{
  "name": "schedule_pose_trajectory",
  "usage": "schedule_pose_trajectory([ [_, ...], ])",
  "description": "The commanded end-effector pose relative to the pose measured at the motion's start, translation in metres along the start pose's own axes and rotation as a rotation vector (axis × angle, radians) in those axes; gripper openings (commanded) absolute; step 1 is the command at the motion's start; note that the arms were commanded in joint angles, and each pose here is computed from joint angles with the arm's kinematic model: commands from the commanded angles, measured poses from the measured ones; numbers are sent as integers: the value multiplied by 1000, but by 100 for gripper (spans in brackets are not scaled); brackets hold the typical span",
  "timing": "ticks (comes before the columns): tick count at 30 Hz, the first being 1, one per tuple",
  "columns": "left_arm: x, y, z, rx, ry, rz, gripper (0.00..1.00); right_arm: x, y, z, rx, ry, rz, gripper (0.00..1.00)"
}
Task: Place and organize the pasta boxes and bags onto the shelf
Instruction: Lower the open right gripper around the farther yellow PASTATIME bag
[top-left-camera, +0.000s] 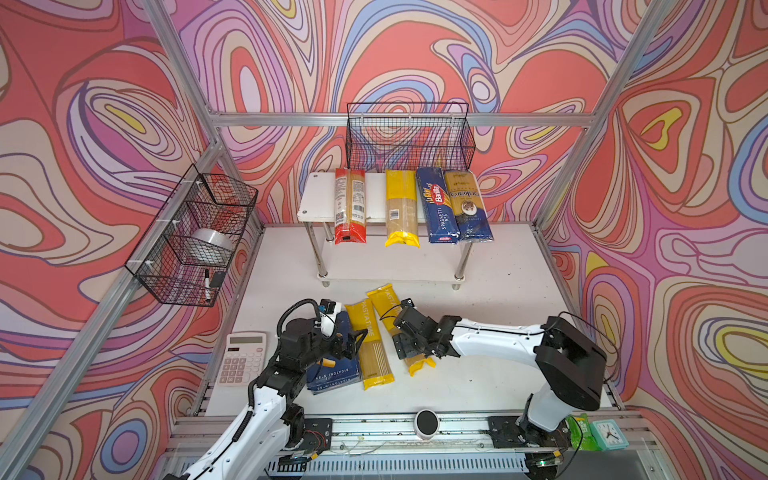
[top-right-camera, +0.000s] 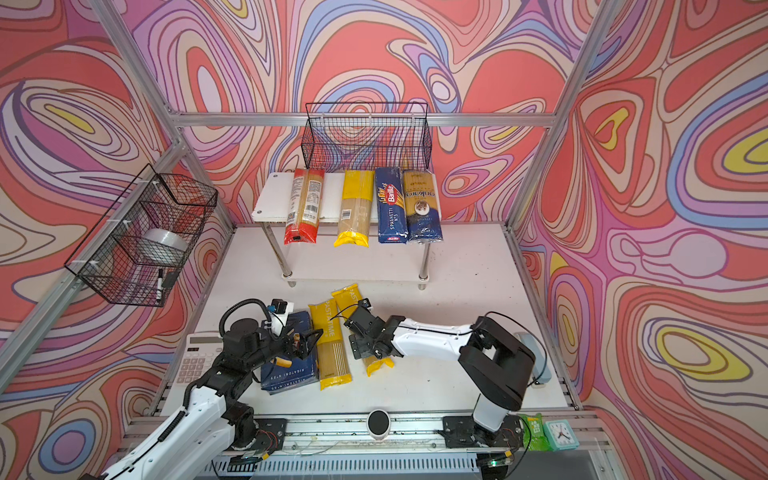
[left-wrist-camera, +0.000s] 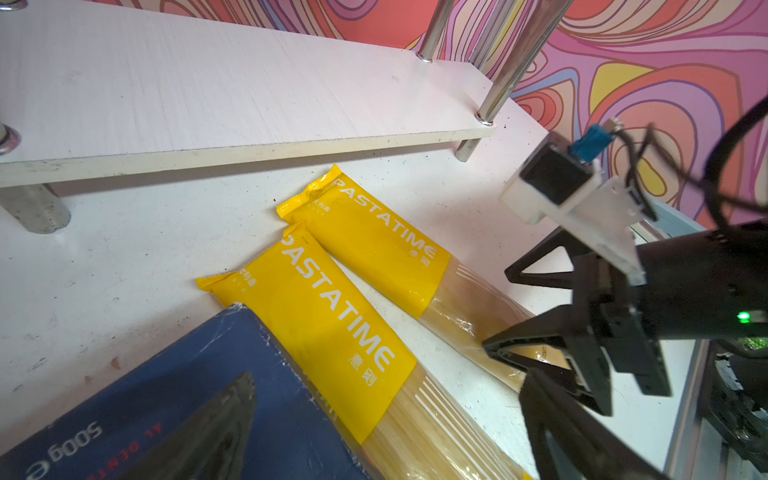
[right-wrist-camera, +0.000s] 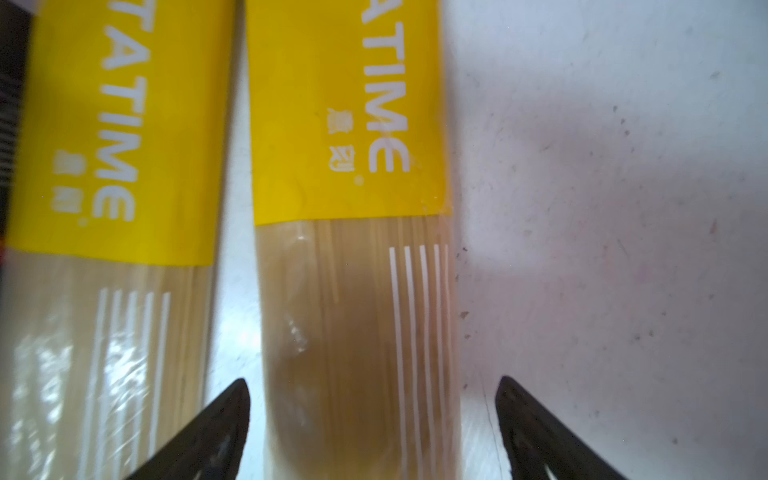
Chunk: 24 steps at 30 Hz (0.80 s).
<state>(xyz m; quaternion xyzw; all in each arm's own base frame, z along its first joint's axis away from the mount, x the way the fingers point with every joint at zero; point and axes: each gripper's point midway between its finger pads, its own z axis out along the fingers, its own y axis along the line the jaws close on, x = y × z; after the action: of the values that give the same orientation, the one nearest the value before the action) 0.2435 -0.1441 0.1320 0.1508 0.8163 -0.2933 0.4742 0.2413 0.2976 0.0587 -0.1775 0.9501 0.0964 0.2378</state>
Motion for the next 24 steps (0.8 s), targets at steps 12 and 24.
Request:
schedule_pose_trajectory([
  [12, -9, -5, -3, 13, -35, 15, 100, 1, 2, 9, -9, 10, -119, 98],
  [24, -9, -5, -4, 14, -39, 17, 100, 22, -4, 35, -7, 69, -127, 98],
])
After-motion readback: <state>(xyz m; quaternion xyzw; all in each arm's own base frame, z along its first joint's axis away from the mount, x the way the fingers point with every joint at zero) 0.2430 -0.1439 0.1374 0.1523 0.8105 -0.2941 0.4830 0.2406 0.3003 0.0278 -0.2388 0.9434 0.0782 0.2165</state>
